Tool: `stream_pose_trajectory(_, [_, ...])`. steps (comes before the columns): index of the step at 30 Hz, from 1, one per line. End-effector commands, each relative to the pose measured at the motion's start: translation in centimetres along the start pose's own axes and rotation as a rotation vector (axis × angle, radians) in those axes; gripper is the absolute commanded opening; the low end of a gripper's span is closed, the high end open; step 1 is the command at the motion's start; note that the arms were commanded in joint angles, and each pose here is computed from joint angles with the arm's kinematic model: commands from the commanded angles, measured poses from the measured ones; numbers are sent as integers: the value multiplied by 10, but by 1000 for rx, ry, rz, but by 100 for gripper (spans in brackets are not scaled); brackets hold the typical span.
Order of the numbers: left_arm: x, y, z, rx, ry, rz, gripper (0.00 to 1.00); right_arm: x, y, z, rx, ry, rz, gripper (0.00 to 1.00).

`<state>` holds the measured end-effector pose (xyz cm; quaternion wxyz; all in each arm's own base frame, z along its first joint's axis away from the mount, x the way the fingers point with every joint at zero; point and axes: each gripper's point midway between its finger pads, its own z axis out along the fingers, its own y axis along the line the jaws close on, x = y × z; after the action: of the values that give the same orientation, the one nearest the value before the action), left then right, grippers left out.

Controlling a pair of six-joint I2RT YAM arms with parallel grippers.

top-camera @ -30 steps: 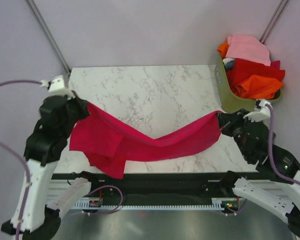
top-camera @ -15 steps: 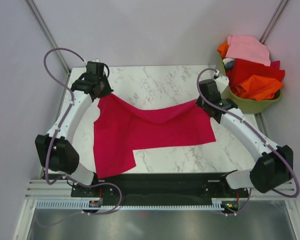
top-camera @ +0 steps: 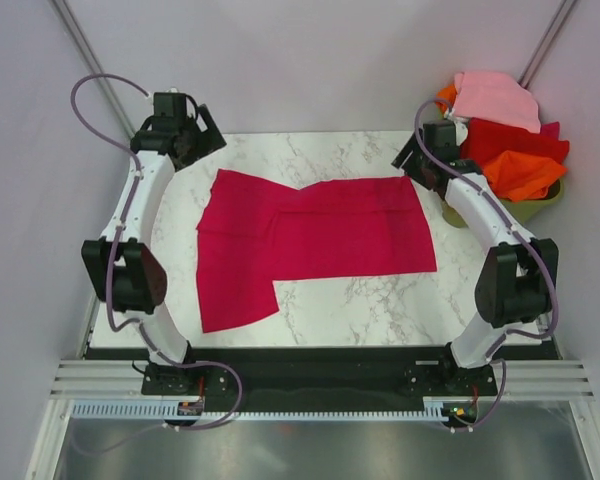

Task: Fold and stack the t-shirts
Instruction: Flatten the tshirt out

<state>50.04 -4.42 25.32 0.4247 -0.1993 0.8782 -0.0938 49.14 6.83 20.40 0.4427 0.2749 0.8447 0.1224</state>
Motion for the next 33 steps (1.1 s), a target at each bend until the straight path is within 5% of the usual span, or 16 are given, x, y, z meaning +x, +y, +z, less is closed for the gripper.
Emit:
stream_pose_trajectory(1, [30, 22, -52, -39, 5, -42, 100, 35, -18, -24, -37, 50, -32, 70])
stream_pose_trajectory(7, [122, 51, -74, 12, 88, -150, 92, 77, -65, -57, -8, 47, -16, 66])
stream_pose_trajectory(16, [206, 107, -103, -98, 144, -199, 84, 119, -147, -89, 184, -26, 59, 56])
stream_pose_trajectory(24, [250, 125, -87, -143, 188, -310, 79, 144, -141, -80, 106, 58, 20, 50])
stream_pose_trajectory(33, [270, 139, -69, -204, 208, -361, 77, 155, -175, -76, 244, 40, 28, 51])
